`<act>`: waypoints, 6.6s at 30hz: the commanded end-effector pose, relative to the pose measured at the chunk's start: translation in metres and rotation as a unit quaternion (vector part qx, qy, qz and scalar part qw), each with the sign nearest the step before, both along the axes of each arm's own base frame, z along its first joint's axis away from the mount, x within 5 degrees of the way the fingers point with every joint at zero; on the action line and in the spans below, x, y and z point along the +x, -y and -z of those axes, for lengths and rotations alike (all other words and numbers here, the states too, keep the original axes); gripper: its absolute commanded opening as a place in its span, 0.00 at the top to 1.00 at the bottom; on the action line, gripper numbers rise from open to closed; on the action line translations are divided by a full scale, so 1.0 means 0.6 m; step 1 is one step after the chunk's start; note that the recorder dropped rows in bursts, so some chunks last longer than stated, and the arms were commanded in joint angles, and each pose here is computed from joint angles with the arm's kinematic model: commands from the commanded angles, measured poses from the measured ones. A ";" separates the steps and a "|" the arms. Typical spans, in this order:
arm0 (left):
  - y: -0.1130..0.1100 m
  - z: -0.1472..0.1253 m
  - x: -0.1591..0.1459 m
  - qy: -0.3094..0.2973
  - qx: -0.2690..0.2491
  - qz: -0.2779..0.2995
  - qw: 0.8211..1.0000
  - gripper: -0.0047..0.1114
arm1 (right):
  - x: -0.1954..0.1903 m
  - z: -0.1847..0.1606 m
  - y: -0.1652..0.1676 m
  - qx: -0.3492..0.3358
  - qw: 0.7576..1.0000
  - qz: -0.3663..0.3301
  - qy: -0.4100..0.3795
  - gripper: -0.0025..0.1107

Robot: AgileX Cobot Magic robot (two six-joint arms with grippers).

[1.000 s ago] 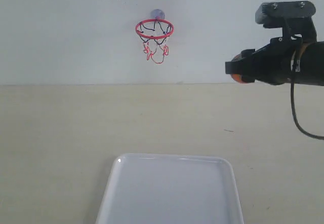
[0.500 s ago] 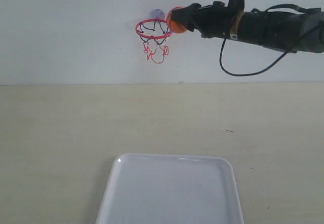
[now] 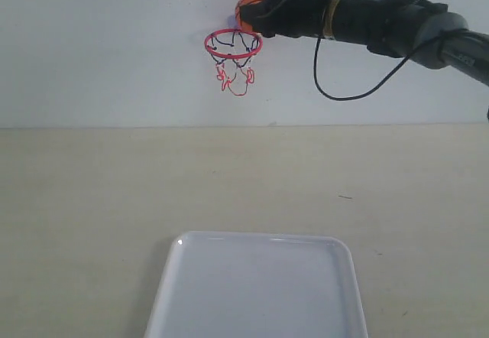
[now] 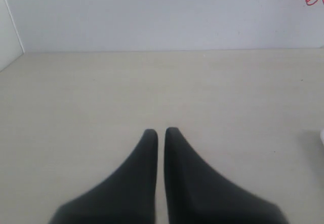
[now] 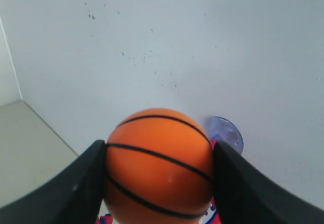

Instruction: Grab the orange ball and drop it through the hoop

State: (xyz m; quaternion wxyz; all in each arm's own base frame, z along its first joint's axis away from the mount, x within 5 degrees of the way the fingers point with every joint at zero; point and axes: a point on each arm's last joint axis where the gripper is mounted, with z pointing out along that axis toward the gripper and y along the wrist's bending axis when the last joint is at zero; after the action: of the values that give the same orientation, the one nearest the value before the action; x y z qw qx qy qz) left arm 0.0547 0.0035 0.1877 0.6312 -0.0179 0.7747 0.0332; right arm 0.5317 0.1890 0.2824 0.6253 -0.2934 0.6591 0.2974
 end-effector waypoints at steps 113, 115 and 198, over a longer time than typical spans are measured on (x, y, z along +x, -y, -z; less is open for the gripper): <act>0.000 0.001 0.000 0.002 0.001 -0.002 1.000 0.92 | -0.463 -0.034 0.334 -0.004 0.930 0.312 -0.194 0.98; 0.000 0.001 0.000 0.002 0.001 -0.002 1.000 0.92 | -0.524 -0.062 0.325 0.002 0.936 0.322 -0.144 0.98; 0.000 0.001 0.000 0.002 0.001 -0.002 1.000 0.92 | -0.795 0.007 0.291 0.118 0.914 0.334 0.196 0.98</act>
State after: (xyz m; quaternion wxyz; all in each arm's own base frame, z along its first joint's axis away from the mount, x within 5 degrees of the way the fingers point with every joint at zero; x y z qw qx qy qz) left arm 0.0547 0.0035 0.1877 0.6312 -0.0179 0.7747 0.0332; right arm 0.0513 0.0214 0.2794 0.8387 -0.0761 0.5323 0.0863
